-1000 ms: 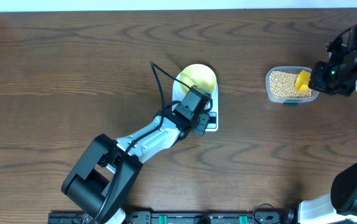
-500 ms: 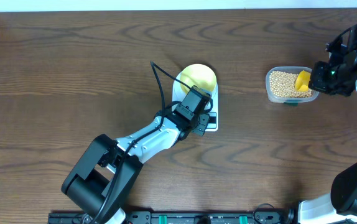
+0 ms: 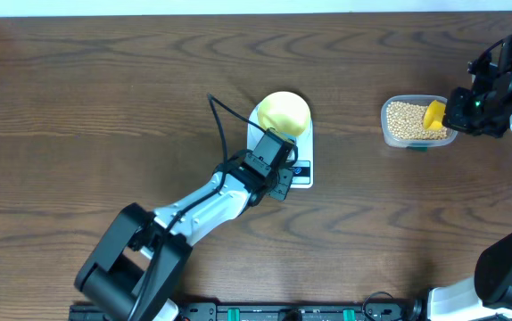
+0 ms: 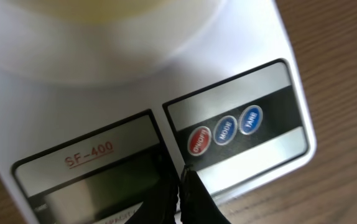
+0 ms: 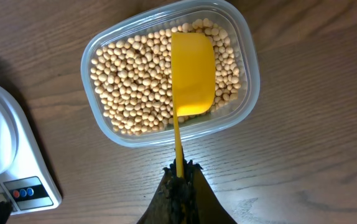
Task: Scoop item into bowl and weigh 50g on scale
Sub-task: 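Press and hold the TARE button with the left gripper tip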
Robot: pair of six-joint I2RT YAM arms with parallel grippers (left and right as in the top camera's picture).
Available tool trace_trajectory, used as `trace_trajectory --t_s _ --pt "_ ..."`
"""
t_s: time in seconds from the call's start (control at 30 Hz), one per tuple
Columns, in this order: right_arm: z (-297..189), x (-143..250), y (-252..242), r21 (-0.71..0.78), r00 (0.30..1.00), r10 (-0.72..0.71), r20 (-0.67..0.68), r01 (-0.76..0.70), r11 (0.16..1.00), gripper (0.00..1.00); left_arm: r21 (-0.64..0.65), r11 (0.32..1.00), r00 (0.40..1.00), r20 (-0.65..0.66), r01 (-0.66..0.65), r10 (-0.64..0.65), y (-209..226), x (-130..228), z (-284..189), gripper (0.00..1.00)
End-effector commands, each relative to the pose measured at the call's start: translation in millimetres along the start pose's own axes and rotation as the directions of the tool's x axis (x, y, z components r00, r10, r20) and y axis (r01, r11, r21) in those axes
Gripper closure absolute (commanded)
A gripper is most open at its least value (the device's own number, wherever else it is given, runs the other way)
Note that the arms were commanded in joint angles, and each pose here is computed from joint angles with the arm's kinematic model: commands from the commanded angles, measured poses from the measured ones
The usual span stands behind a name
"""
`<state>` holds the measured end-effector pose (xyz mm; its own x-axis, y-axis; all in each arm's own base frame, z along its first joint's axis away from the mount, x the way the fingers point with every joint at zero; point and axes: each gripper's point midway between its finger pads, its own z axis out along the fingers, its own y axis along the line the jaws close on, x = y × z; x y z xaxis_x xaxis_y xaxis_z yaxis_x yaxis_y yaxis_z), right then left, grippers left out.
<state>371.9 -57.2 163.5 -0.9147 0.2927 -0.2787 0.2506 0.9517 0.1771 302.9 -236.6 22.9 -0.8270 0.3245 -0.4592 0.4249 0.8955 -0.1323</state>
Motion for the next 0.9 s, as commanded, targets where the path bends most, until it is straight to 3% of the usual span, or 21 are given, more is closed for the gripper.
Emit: trace_trajectory --t_s 0.0,0.87 --pt "-2.2 -0.9 0.7 -0.006 1.000 -0.014 0.006 0.014 1.000 0.99 0.009 1.000 0.999 0.050 -0.003 0.003 -1.4 -11.7 -15.0 0.93" --pt "-2.2 -1.1 0.7 -0.006 1.000 -0.015 0.006 0.015 1.000 0.99 0.009 1.000 0.999 0.047 -0.005 0.004 -1.2 -10.6 8.8 0.93"
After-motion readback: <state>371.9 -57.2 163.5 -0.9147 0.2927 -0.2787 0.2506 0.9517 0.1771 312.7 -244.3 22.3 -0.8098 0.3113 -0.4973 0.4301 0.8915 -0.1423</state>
